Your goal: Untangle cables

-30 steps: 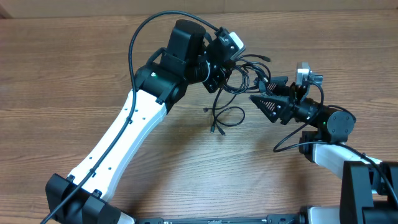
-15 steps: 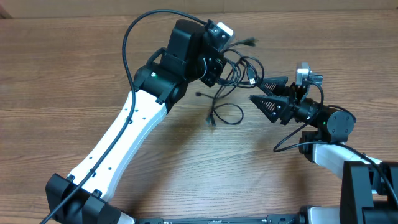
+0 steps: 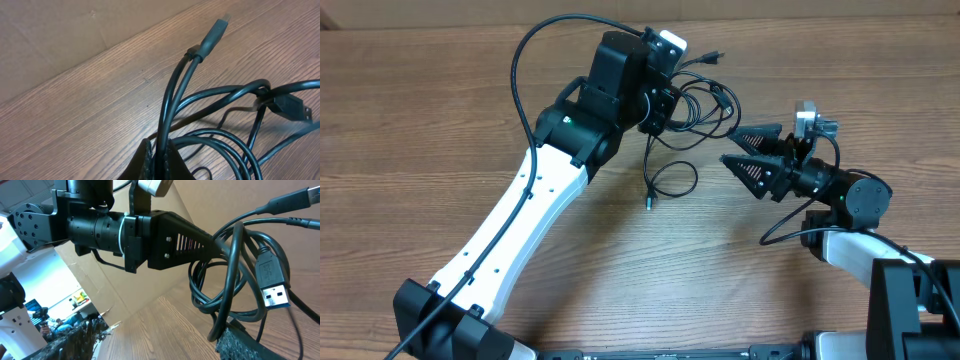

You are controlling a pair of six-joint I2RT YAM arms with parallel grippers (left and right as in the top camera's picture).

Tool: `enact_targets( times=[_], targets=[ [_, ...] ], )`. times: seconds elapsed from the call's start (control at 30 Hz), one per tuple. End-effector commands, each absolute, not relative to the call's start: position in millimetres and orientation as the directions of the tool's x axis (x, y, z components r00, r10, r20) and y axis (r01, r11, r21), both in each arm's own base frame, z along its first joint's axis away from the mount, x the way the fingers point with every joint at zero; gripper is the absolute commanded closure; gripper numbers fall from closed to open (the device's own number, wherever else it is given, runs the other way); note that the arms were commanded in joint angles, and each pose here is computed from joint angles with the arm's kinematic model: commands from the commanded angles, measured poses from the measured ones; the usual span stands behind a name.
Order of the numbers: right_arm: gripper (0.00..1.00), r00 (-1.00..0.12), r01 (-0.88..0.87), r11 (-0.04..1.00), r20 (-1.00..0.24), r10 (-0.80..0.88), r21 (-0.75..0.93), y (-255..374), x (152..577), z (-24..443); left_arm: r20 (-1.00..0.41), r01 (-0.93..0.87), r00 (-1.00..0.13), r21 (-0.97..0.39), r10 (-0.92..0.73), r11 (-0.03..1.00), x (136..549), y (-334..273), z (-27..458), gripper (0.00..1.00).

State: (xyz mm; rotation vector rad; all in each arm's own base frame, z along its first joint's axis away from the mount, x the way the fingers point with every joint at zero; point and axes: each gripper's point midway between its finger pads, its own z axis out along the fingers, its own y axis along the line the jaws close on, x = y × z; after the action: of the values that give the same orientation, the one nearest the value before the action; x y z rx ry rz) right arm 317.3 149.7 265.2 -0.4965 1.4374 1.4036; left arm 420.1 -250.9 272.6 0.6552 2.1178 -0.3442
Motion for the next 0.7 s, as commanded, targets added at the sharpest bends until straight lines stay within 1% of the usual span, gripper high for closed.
enact_targets(
  times=[0.0, 0.53, 0.6, 0.67],
  targets=[
    [0.25, -0.331, -0.88, 0.228, -0.883, 0.333, 0.416, 152, 311, 275, -0.821, 0.521, -0.49, -0.006, 0.294, 0.854, 430, -244, 279, 0.96],
    [0.24, -0.331, -0.88, 0.228, -0.883, 0.333, 0.416, 152, 311, 275, -0.817, 0.494, -0.497, 0.012, 0.294, 0.869, 432, -238, 277, 0.96],
    [0.25, -0.329, -0.879, 0.231, -0.882, 0.337, 0.416, 151, 311, 276, -0.817, 0.509, -0.495, 0.004, 0.297, 0.861, 430, -241, 277, 0.96],
    [0.25, -0.329, -0.879, 0.232, -0.882, 0.339, 0.417, 151, 312, 276, -0.818, 0.568, -0.473, 0.001, 0.328, 0.823, 425, -250, 277, 0.96]
  ],
)
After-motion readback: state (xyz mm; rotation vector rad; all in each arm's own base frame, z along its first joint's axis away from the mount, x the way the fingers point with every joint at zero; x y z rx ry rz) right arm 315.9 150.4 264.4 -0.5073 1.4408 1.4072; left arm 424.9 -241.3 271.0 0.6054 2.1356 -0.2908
